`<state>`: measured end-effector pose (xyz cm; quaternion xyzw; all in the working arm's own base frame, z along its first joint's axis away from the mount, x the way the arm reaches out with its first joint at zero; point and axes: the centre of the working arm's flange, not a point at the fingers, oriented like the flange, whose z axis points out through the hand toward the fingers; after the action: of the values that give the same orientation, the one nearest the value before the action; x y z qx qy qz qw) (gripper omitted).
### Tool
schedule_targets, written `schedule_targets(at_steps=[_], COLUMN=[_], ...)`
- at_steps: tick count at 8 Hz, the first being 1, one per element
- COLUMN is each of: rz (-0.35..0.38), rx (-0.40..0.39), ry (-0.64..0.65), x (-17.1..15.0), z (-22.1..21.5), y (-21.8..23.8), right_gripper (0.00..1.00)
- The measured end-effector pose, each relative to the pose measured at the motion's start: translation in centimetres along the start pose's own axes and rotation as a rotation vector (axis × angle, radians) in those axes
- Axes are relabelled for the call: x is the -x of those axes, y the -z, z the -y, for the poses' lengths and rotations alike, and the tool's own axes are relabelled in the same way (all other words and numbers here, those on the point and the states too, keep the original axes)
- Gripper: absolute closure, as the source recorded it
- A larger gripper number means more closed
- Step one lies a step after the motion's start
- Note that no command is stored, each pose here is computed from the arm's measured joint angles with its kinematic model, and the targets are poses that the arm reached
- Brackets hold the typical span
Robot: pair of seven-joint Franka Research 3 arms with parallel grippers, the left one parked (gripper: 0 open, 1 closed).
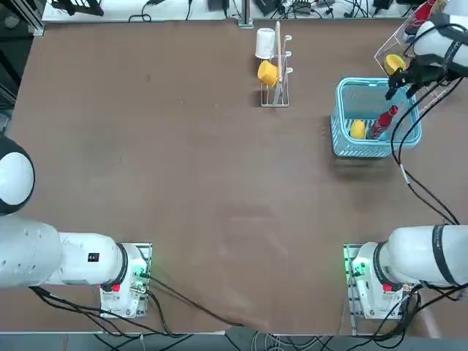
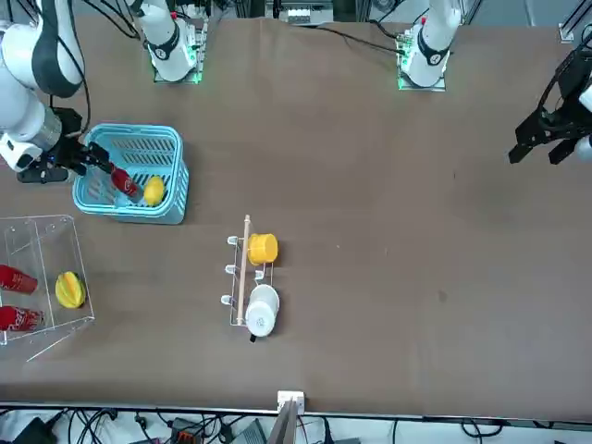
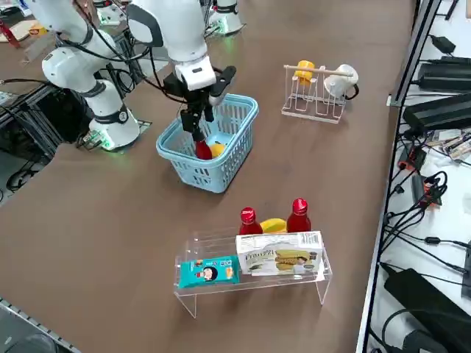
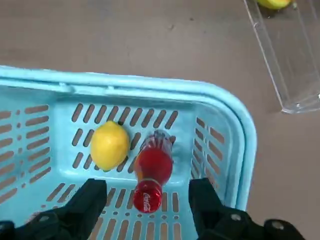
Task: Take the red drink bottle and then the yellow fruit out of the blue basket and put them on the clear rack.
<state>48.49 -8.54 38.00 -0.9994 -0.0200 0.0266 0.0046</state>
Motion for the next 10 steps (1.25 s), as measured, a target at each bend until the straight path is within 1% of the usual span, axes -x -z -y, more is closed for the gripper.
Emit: schedule_targets(at_steps=[3, 5, 6, 7, 9, 10], rz=[0.018, 0.022, 0.024, 0.026, 0.026, 0.025], rx=[-0.004, -0.005, -0.005, -0.006, -0.006, -0.005], ry=[-0.001, -0.001, -0.001, -0.001, -0.001, -0.001], x=[1.1, 1.3, 1.3, 1.3, 1.3, 1.3], z=[0.2, 0.2, 0.2, 0.2, 0.2, 0.2], y=[-2.3, -2.8, -2.9, -3.0, -3.0, -3.1], right_gripper=[0.01, 0.06, 0.13, 0.23, 0.26, 0.31])
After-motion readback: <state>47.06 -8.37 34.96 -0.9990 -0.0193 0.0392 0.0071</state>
